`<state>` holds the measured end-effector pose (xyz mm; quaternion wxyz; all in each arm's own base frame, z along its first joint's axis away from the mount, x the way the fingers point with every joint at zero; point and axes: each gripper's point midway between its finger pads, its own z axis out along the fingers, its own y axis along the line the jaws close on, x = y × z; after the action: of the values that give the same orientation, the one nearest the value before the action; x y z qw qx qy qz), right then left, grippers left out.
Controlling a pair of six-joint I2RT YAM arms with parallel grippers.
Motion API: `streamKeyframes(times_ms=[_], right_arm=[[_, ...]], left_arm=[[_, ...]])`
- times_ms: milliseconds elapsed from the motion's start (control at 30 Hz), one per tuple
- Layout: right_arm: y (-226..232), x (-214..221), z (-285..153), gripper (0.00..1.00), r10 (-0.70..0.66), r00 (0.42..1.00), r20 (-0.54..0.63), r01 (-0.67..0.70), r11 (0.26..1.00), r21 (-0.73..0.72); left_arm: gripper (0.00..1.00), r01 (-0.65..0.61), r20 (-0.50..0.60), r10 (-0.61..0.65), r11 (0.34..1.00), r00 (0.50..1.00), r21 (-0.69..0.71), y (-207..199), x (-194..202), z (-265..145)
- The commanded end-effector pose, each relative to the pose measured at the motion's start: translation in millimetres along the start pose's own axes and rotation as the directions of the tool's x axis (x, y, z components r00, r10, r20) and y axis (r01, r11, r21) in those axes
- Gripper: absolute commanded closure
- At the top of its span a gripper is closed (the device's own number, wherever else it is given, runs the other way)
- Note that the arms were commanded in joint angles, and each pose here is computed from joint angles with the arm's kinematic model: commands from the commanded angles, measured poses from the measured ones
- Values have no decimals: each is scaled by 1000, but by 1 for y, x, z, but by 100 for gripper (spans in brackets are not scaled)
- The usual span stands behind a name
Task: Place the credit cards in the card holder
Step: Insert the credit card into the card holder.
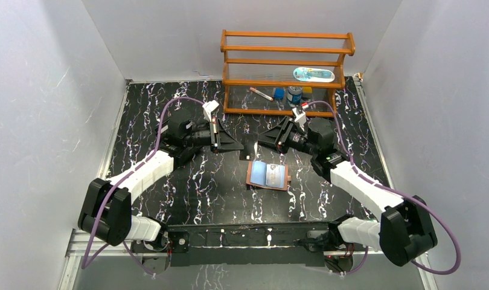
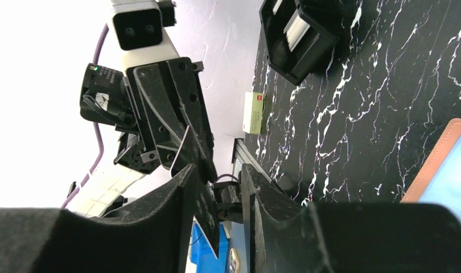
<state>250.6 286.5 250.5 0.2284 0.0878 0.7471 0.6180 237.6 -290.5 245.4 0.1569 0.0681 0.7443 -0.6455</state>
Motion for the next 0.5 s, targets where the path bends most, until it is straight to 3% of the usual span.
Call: streamKeyframes(times_ms=[0, 467], right_arm=[[37, -13, -15, 56, -89, 992, 93, 96, 993, -68], [46, -10, -17, 53, -125, 989, 75, 132, 987, -91]], left_arm=[[100, -30, -6, 30, 1000, 1000, 7, -11, 1, -2], [100, -33, -25, 33, 999, 999, 6, -14, 7, 5]])
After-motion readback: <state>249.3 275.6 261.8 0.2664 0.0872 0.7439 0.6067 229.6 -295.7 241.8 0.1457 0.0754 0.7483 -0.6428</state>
